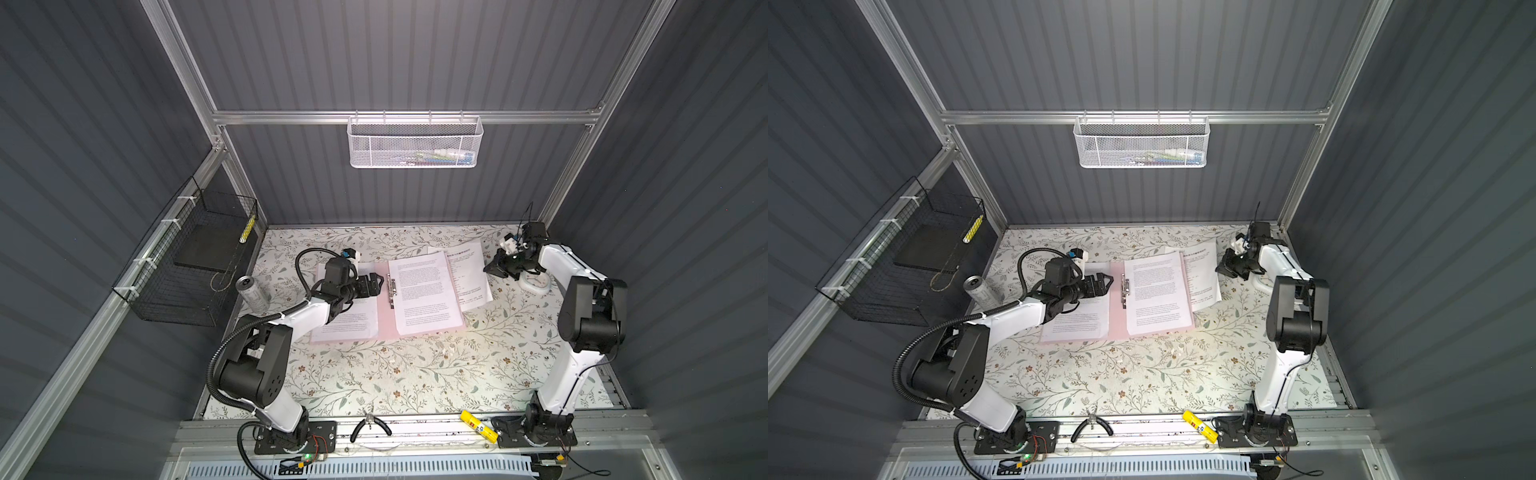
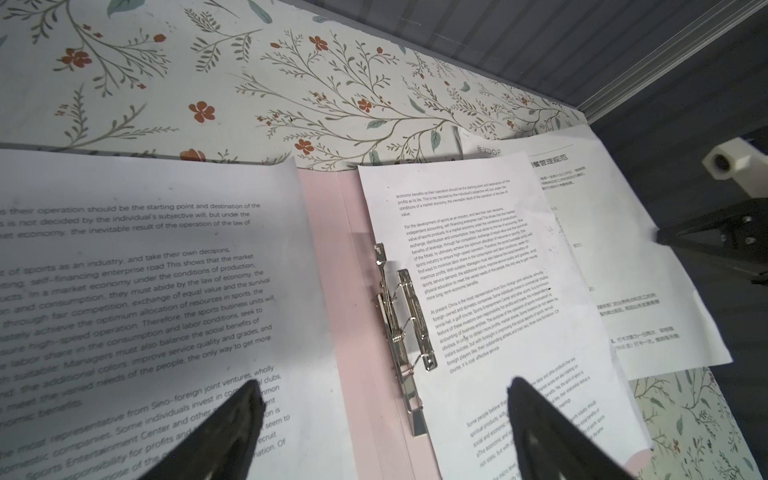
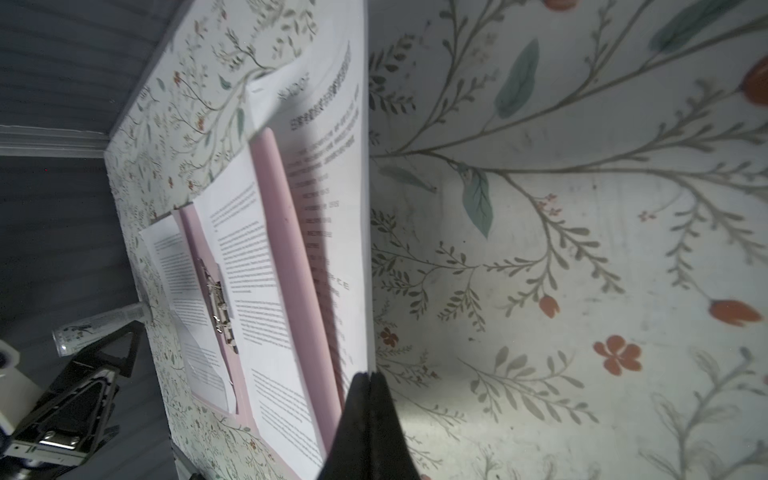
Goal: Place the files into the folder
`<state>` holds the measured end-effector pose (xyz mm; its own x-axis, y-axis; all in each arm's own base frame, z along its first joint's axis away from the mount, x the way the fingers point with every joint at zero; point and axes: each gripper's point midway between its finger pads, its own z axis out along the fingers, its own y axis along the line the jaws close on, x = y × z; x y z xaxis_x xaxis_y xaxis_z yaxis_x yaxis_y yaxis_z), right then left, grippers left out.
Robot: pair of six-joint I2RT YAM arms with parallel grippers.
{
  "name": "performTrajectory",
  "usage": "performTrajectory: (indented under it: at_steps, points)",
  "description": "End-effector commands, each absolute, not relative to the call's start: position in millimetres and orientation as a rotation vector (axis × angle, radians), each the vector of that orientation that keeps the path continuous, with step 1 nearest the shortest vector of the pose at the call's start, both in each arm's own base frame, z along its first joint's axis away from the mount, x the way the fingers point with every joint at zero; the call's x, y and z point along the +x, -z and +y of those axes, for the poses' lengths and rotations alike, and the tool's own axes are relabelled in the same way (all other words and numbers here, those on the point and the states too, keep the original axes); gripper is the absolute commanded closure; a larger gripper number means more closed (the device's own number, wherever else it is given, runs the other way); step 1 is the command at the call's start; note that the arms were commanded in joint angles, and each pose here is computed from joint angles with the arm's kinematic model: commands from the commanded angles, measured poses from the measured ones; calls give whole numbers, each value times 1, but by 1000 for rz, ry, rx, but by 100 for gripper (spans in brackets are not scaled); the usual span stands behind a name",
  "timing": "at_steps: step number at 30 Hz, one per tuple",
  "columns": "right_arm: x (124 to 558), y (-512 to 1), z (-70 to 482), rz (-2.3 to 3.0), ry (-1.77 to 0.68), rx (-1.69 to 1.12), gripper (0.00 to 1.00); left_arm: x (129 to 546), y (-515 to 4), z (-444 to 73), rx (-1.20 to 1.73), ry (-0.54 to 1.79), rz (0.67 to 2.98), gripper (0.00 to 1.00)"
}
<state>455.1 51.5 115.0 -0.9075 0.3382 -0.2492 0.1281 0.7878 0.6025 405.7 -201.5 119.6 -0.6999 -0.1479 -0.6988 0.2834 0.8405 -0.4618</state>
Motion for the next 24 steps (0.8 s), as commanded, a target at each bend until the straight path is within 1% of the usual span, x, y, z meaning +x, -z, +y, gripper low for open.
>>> performTrajectory:
  at_steps: [1, 12, 14, 20, 22, 24]
  points:
    - [452, -128, 54, 2605, -849, 403, 100, 409, -133, -202, 85, 742, 2202, 8]
    - [447, -192, 39, 2484, -660, 377, 100, 404, -132, -196, 63, 723, 2195, 8]
    - [446, -187, 37, 2500, -664, 391, 100, 405, -131, -197, 63, 727, 2195, 8]
    - [435, -134, 39, 2524, -831, 506, 100, 407, -128, -200, 59, 746, 2196, 8]
    - [433, -130, 38, 2528, -824, 518, 100, 407, -128, -200, 63, 748, 2197, 8]
    - [434, -139, 34, 2513, -786, 511, 100, 408, -128, -201, 68, 743, 2200, 8]
